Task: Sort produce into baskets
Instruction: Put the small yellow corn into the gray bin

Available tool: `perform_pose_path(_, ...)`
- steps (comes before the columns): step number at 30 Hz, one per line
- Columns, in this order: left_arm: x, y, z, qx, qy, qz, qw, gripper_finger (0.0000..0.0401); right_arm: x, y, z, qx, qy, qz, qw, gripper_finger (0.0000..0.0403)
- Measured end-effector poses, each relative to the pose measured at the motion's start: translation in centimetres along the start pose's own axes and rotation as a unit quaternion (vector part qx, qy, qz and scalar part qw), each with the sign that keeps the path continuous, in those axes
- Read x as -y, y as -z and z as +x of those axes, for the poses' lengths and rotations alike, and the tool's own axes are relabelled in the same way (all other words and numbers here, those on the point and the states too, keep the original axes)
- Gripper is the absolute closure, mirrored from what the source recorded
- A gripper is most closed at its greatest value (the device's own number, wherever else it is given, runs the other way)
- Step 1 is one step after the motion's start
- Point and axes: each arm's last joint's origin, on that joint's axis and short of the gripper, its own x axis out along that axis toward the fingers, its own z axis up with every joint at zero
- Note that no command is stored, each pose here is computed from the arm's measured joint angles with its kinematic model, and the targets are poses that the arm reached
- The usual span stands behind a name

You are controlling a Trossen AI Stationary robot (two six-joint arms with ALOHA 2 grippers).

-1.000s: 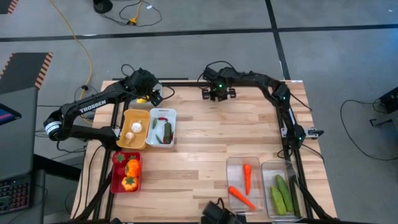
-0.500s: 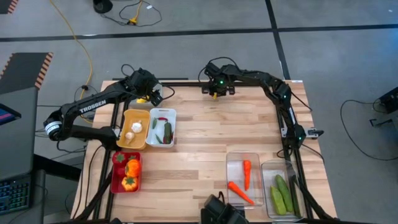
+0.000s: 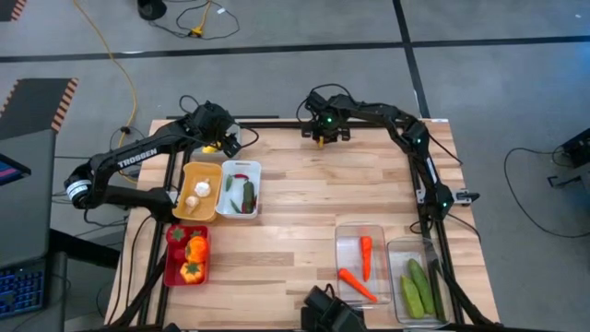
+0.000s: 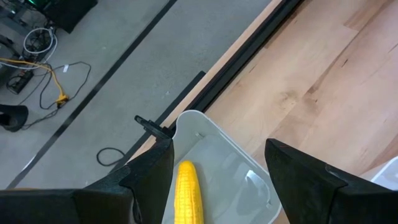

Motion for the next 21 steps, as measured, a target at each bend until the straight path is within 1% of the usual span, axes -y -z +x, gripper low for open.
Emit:
perform_pose_path(3,0.0,0.0,0.0,0.000,0.000,0.000,1.000,0.0161,0.0,0.1,0.1,0.001,0.003,-0.002,1.000,0.0254)
perform_pose_path(5,0.0,0.0,0.0,0.000,0.000,0.000,1.000,0.0161,0.0,0.1,0.0,0.000,0.004,-0.001,1.000,0.0265)
perform_pose_path(12,0.0,0.0,0.0,0.000,0.000,0.000,1.000,0.0161,-0.1,0.0,-0.4,-0.001,0.006,-0.023,1.000,0.0327)
perform_pose_path(15,0.0,0.0,0.0,0.000,0.000,0.000,1.000,0.0161,-0.4,-0.1,-1.0,-0.003,0.007,-0.035,0.999,0.0345)
perform_pose_path(18,0.0,0.0,0.0,0.000,0.000,0.000,1.000,0.0161,-0.9,-0.2,-1.8,-0.012,0.008,-0.071,0.997,0.0351)
perform_pose_path(21,0.0,0.0,0.0,0.000,0.000,0.005,1.000,0.0161,-2.1,0.3,-2.8,-0.033,-0.010,-0.110,0.993,0.0351)
